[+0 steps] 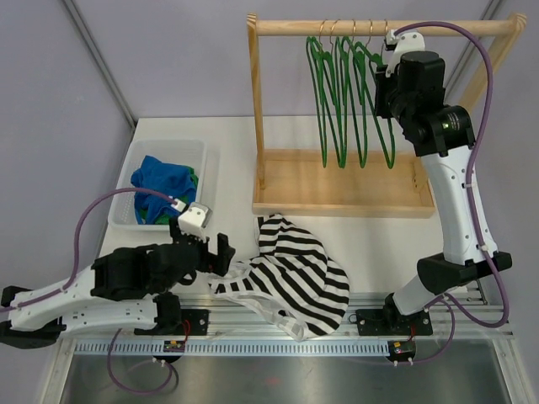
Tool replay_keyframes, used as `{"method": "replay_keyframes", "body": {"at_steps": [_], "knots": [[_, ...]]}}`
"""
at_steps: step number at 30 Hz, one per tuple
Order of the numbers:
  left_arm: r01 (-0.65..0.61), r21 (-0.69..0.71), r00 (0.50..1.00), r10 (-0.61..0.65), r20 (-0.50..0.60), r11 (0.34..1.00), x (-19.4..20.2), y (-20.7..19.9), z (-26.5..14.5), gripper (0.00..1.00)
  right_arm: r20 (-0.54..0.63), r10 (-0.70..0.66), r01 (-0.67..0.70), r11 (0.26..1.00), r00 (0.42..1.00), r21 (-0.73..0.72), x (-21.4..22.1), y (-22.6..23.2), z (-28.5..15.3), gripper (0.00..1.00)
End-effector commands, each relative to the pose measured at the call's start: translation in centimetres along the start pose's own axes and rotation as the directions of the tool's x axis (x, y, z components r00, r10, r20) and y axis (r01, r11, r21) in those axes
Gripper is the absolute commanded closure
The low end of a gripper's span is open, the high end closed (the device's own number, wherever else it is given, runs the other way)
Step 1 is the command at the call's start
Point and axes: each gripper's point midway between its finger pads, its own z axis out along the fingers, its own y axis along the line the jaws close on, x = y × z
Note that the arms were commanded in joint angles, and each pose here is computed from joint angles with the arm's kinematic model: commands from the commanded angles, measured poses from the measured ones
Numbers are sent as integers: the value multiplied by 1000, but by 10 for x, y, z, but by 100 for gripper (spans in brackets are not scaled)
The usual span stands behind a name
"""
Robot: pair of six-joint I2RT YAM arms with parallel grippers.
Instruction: Remove the tank top from the hanger
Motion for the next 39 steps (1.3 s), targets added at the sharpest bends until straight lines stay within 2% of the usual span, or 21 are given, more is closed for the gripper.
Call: {"method": "replay_keyframes", "body": {"at_steps": [1,2,3,5,6,9,10,11,13,16,21,24,26,27,28,29,30,31,33,37,39], "knots": [[63,60,998,-64,25,996,-19,-38,16,1,81,44,-45,999,996,19,-21,-13,-30,57],[58,65,998,-58,10,996,-16,-46,22,1,100,53,-56,998,994,25,-25,-17,-40,50],[56,79,998,-56,-12,995,-13,-60,32,1,103,57,-61,997,993,35,-25,-20,-46,32],[67,95,997,-65,-29,993,-11,-79,46,1,123,79,-88,993,989,73,-26,-31,-64,12],[48,96,996,-41,-76,994,2,-91,59,1,129,91,-106,988,987,112,-24,-40,-72,1],[48,161,992,-29,-119,986,15,-123,80,1,167,172,-206,954,971,217,-12,-66,-104,1],[28,144,988,-5,-157,989,28,-129,94,1,213,193,-238,948,958,213,-13,-73,-128,0],[33,146,986,-8,-167,989,32,-135,103,1,191,194,-234,948,962,216,1,-73,-128,1],[15,137,972,18,-234,990,55,-143,122,1,246,228,-272,949,942,161,4,-74,-159,1],[5,121,952,32,-305,993,83,-147,142,1,244,244,-265,962,939,59,23,-61,-179,1],[-7,97,913,46,-405,995,130,-146,168,1,168,254,-232,962,952,-142,54,-26,-190,1],[-33,69,883,62,-465,997,163,-142,183,2,183,271,-223,943,945,-245,57,-10,-200,1],[-36,62,866,62,-496,997,179,-140,189,25,215,282,-212,931,935,-299,55,-3,-208,1],[-35,56,865,59,-498,998,180,-139,189,40,216,285,-202,919,934,-340,54,3,-212,1],[-41,42,863,56,-502,998,181,-135,188,58,221,288,-198,914,932,-355,54,5,-215,1],[-41,28,867,50,-496,999,179,-133,186,88,226,287,-193,911,931,-364,53,6,-217,1],[-25,11,891,27,-453,1000,163,-131,183,97,226,286,-191,911,931,-366,53,7,-218,1],[-37,-16,892,26,-451,999,159,-122,177,100,227,286,-191,911,931,-365,53,7,-217,1],[-45,-84,927,10,-375,995,132,-108,171,100,225,284,-193,914,932,-356,55,5,-216,1],[-2,-197,974,-43,-223,980,59,-70,137,100,216,280,-195,918,935,-346,63,5,-213,1],[7,-257,982,-55,-181,966,30,-44,122,100,218,278,-194,920,936,-340,65,3,-214,0]]}}
